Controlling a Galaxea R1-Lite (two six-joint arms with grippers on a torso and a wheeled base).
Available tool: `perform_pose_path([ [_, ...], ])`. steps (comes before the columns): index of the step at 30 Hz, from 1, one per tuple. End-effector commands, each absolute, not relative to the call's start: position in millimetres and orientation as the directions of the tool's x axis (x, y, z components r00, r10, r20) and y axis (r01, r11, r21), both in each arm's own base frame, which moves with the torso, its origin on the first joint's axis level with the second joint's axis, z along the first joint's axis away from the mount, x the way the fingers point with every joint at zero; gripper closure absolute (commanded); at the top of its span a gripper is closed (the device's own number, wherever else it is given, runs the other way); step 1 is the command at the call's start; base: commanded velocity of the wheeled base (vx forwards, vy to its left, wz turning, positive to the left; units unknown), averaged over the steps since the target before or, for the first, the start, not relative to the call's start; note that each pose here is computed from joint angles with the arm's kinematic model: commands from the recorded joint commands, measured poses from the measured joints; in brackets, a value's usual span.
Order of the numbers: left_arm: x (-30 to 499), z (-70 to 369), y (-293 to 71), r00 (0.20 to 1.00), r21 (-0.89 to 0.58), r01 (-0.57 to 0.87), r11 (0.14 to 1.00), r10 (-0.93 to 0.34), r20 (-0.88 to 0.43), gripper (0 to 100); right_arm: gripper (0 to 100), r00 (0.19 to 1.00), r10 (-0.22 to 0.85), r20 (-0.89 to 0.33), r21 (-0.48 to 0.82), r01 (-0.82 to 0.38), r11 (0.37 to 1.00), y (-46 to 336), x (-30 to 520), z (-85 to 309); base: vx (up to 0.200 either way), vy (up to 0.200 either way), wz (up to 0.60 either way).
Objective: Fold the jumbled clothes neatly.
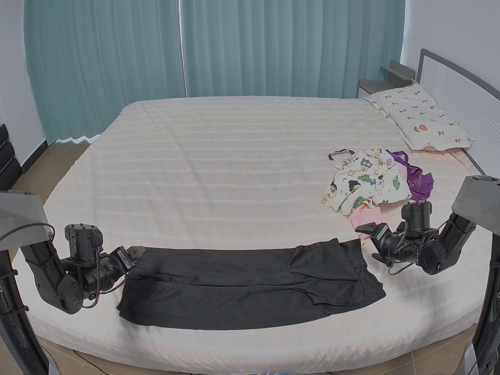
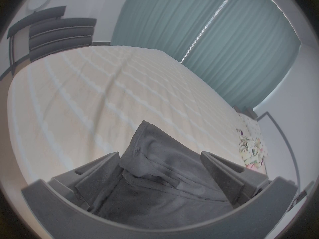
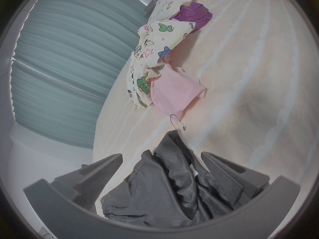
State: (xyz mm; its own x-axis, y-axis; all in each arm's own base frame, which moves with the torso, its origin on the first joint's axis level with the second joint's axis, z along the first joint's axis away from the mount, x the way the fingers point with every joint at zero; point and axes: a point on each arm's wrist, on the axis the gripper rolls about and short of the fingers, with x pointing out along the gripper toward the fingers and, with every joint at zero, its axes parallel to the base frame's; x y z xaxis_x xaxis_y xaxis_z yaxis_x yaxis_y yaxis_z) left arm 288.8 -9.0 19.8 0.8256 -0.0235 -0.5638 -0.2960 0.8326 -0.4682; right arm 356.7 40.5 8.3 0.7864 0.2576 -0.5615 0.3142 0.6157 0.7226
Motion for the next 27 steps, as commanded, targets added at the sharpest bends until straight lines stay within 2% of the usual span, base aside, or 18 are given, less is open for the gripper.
perform_pose_path([
  [1,309,1,4,0.796,-0.412,-0.303,0.859,-0.009,-0.605,0,0,0.784,0.260,-0.563,0.722,0.314,0.616,41,357,7,0.000,0.000,0.00],
  [6,320,-7,4,0.751,-0.383,-0.262,0.886,-0.062,-0.657,0,0,0.781,0.261,-0.567,0.720,0.316,0.618,42,356,6,0.000,0.000,0.00],
  [10,323,-6,1,0.751,-0.404,-0.227,0.886,-0.106,-0.652,0,0,0.780,0.263,-0.568,0.719,0.314,0.620,43,356,5,0.000,0.000,0.00],
  [21,311,-9,1,0.731,-0.398,-0.237,0.886,-0.107,-0.674,0,0,0.777,0.266,-0.570,0.718,0.315,0.621,44,355,5,0.000,0.000,0.00],
  [27,319,-5,1,0.755,-0.405,-0.223,0.887,-0.106,-0.648,0,0,0.775,0.271,-0.570,0.718,0.310,0.623,47,354,6,0.000,0.000,0.00],
])
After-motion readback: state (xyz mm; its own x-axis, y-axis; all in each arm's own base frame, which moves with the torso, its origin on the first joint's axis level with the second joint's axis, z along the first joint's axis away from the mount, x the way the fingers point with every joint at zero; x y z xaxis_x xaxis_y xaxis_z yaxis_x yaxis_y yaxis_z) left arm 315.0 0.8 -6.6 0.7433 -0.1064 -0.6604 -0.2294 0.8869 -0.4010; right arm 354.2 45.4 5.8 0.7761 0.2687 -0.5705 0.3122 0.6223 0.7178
